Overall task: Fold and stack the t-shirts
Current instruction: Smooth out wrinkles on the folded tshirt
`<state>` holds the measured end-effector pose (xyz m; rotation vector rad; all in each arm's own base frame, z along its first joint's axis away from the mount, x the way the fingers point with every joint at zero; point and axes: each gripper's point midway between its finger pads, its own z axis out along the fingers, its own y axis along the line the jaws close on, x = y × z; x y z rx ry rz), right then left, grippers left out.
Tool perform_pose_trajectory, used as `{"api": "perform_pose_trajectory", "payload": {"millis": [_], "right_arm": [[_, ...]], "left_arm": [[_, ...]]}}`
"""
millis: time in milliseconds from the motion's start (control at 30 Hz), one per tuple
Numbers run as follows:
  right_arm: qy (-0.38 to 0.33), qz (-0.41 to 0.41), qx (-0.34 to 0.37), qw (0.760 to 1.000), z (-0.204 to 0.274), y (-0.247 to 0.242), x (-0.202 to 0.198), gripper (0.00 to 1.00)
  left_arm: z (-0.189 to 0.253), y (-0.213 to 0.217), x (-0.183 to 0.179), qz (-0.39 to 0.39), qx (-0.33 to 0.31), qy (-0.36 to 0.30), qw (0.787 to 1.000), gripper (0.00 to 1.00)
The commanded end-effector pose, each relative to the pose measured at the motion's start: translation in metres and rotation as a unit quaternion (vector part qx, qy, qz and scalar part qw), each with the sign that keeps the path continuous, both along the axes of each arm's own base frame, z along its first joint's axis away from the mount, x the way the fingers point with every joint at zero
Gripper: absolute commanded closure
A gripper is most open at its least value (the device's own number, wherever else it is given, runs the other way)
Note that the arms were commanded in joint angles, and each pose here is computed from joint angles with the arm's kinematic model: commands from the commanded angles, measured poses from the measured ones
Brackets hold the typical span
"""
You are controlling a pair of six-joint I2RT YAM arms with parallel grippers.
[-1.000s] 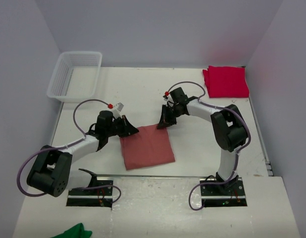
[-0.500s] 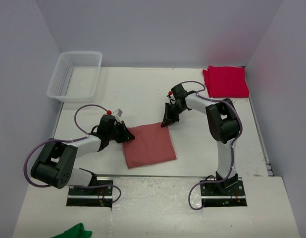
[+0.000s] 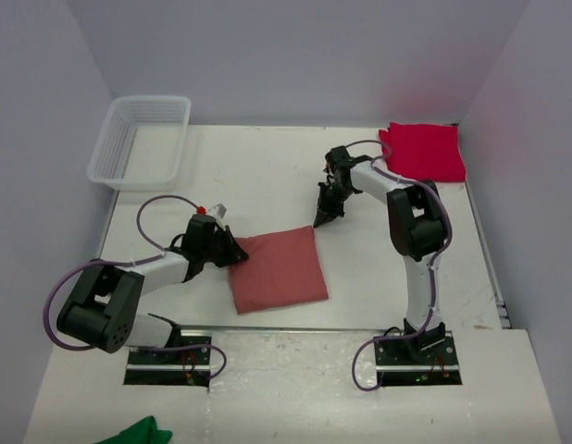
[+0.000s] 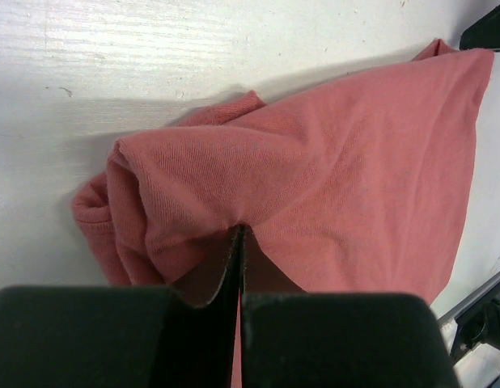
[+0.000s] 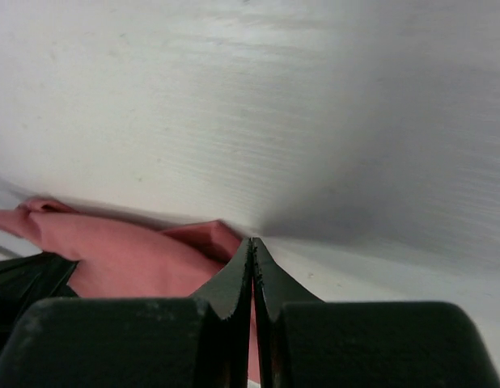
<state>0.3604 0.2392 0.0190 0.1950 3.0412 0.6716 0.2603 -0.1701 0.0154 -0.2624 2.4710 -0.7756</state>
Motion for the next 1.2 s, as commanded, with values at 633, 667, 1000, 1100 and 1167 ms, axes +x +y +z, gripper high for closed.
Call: {"api": "perform_pose_trajectory", "payload": {"millis": [633, 667, 1000, 1100, 1167], "right_arm": [[-0.152, 0.066, 0.136, 0.977, 0.08, -0.019, -0.087, 0.19], [-0.15, 0.064, 0.141, 0.977, 0.076, -0.019, -0.089, 0.19], [-0.154, 0.067, 0.142, 0.976, 0.038, -0.018, -0.086, 0.16], [-0.145, 0.069, 0.145, 0.976, 0.027, -0.017, -0.088, 0.16], [-0.14, 0.068, 0.143, 0.977, 0.024, -0.018, -0.088, 0.16]], "left_arm": [[0.112, -0.009, 0.023, 0.003, -0.001, -0.104, 0.995, 0.98], [0.111, -0.013, 0.022, 0.0, -0.001, -0.1, 0.995, 0.98], [0.096, -0.02, 0.011, -0.007, 0.004, -0.078, 0.997, 0.99], [0.084, -0.017, 0.006, -0.006, 0.011, -0.063, 0.998, 0.99], [0.076, -0.017, 0.003, -0.004, 0.014, -0.052, 0.999, 0.99]]}}
